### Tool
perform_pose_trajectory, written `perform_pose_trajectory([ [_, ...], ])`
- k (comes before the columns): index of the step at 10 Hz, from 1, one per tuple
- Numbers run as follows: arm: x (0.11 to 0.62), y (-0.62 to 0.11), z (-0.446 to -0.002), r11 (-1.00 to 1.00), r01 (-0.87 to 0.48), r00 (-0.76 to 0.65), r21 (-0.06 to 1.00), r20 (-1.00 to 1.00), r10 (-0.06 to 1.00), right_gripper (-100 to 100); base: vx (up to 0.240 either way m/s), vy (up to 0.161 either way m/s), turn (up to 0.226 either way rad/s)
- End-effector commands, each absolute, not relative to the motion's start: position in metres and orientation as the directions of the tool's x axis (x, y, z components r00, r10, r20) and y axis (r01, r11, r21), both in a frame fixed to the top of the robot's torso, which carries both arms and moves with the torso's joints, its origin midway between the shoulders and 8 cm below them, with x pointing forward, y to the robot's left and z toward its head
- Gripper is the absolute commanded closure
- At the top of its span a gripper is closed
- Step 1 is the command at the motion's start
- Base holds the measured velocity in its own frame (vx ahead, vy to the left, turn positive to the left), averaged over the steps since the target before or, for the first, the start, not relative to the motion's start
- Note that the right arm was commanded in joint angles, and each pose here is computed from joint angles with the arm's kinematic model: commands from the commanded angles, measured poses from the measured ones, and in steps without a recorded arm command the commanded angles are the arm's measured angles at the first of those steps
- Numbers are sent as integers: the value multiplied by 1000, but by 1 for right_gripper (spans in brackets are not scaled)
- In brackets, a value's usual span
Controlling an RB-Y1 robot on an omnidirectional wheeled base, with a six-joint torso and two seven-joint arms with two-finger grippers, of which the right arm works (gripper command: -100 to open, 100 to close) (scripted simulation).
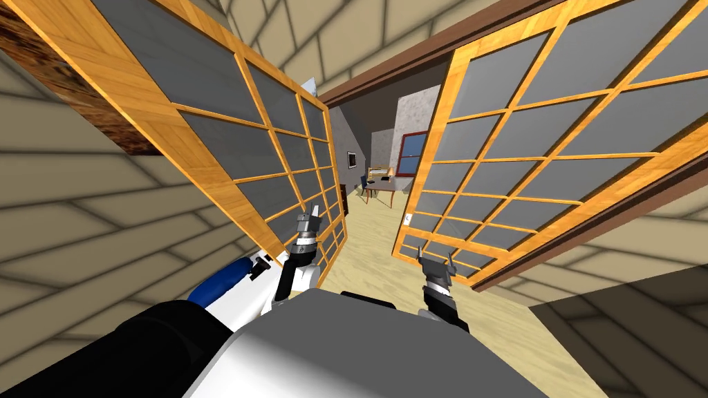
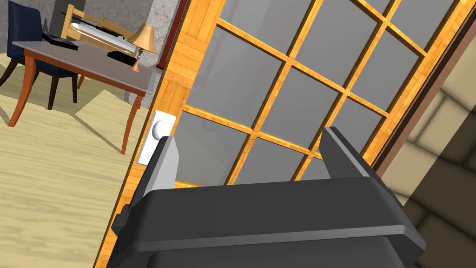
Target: Pull the door open
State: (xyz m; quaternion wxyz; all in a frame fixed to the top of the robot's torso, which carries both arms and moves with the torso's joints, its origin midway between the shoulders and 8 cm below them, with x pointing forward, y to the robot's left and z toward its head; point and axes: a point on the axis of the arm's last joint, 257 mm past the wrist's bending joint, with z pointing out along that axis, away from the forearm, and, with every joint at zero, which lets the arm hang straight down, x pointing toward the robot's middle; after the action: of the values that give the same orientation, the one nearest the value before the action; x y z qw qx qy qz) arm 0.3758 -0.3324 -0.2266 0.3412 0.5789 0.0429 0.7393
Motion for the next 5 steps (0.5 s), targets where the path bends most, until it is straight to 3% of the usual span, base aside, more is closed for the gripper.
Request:
perform_pose_trajectory([
  [1,374,-338,-241,-790,-450,-93,416,858,505,-100,93,-44,167],
  [5,369,-349,-275,-835,-445,-75,323,916,394,-100,88,-44,168],
])
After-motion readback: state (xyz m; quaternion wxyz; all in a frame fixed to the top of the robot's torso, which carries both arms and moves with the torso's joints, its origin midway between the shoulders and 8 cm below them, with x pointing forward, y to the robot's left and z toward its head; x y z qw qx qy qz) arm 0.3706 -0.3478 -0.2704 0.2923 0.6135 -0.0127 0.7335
